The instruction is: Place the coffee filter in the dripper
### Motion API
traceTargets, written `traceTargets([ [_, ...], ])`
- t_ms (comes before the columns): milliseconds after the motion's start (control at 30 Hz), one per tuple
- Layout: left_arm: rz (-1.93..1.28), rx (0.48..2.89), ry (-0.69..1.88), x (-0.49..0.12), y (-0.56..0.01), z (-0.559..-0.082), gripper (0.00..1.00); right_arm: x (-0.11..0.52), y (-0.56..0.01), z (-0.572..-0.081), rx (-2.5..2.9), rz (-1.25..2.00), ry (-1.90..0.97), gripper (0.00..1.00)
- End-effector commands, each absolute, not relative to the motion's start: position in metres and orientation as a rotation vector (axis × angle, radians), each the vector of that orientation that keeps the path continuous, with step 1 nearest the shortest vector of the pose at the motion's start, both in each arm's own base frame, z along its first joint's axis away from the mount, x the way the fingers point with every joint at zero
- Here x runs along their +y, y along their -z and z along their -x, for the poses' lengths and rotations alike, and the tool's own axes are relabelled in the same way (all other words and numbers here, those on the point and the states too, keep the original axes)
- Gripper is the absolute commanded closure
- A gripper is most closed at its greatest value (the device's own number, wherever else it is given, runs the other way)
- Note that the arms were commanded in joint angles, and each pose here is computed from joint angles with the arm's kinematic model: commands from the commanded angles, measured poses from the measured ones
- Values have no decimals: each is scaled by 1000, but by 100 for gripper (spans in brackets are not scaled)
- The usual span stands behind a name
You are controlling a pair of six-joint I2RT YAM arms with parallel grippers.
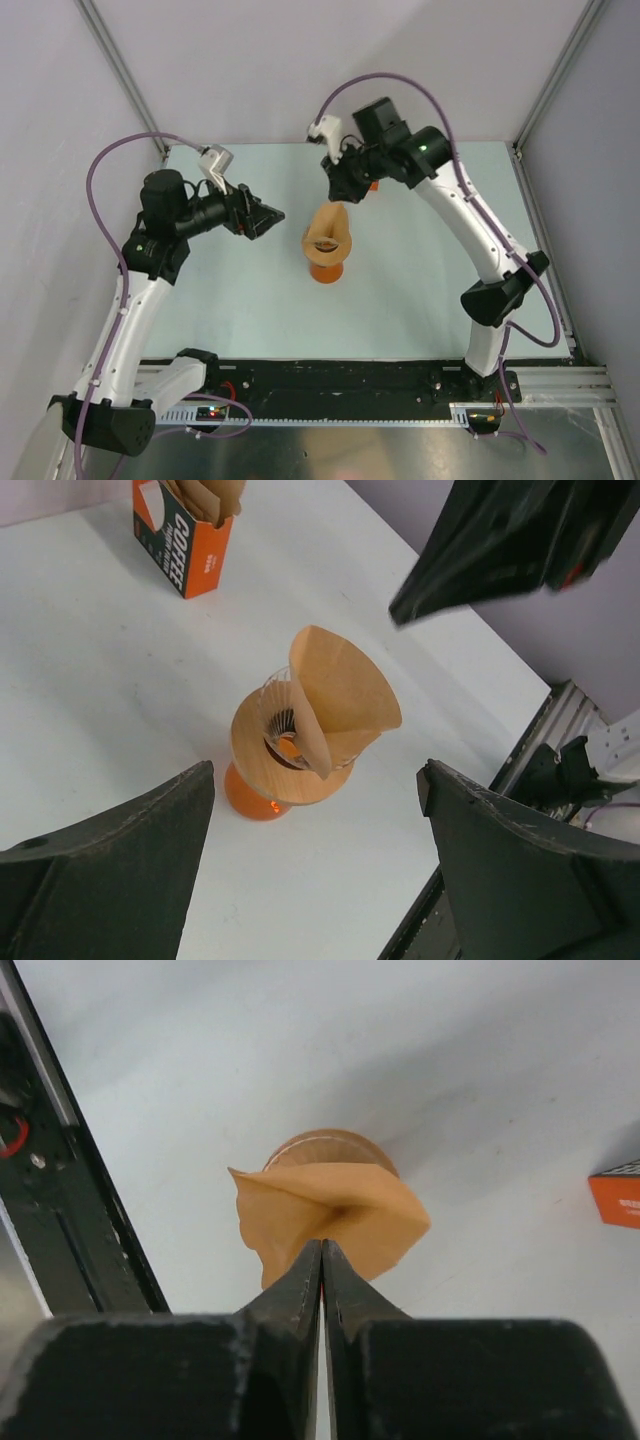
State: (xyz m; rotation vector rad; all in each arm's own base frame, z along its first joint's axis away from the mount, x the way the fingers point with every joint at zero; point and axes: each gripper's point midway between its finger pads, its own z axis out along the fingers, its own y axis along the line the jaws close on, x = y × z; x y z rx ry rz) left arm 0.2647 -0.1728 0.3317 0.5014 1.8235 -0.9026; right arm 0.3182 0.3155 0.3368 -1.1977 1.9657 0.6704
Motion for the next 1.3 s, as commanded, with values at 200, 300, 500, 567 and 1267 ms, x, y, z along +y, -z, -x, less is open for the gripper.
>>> traceTargets([
  [200, -403, 1697, 883, -149, -377, -263, 12, 310, -241, -317, 2148, 1470, -442, 100],
  [300, -398, 1694, 886, -149, -379, -262, 12, 317, -228, -318, 2161, 1491, -447, 100],
  [500, -393, 1692, 885, -147, -381, -263, 12, 330, -206, -320, 2179, 1523, -463, 100],
  [567, -391, 1691, 888, -147, -381, -263, 12, 332, -199, -319, 2190, 1535, -463, 100],
  [1267, -386, 1686, 894, -145, -384, -264, 12, 338, -175, -304, 2205, 1585, -463, 68],
])
